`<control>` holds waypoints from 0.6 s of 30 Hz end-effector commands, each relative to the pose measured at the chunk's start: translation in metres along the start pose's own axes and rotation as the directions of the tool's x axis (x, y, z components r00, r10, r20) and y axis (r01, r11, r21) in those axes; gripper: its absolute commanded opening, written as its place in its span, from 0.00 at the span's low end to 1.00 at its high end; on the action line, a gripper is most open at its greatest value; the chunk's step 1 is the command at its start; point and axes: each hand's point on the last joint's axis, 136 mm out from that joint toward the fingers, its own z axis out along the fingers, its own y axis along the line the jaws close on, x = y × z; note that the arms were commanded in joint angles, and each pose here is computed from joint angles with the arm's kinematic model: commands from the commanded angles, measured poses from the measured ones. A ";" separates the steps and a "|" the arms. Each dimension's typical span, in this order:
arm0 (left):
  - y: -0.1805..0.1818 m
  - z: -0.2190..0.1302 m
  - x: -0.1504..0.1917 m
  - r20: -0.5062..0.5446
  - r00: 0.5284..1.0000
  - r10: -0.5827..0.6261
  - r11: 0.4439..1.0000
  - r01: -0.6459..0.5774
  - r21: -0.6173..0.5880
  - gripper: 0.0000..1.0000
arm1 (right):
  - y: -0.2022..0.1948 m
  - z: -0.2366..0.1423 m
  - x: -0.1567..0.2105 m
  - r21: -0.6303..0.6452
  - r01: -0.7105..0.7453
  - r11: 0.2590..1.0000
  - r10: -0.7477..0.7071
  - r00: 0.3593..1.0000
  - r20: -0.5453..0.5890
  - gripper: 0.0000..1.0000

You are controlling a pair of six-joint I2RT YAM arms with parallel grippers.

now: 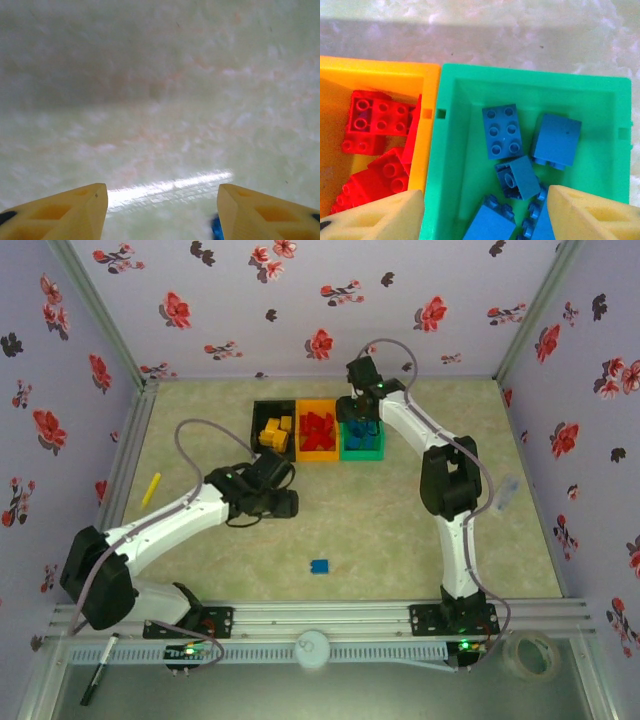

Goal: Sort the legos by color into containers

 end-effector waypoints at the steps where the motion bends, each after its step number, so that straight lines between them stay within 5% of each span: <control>1: -0.015 0.000 0.014 -0.020 0.993 -0.114 0.993 0.115 0.041 0.61 | 0.002 -0.023 -0.003 -0.022 -0.002 1.000 0.003 1.000 0.030 0.67; 18: -0.057 0.028 0.103 -0.231 0.964 -0.128 0.992 0.126 -0.024 0.69 | 0.007 -0.053 0.037 -0.100 -0.064 0.993 0.069 0.996 0.050 0.67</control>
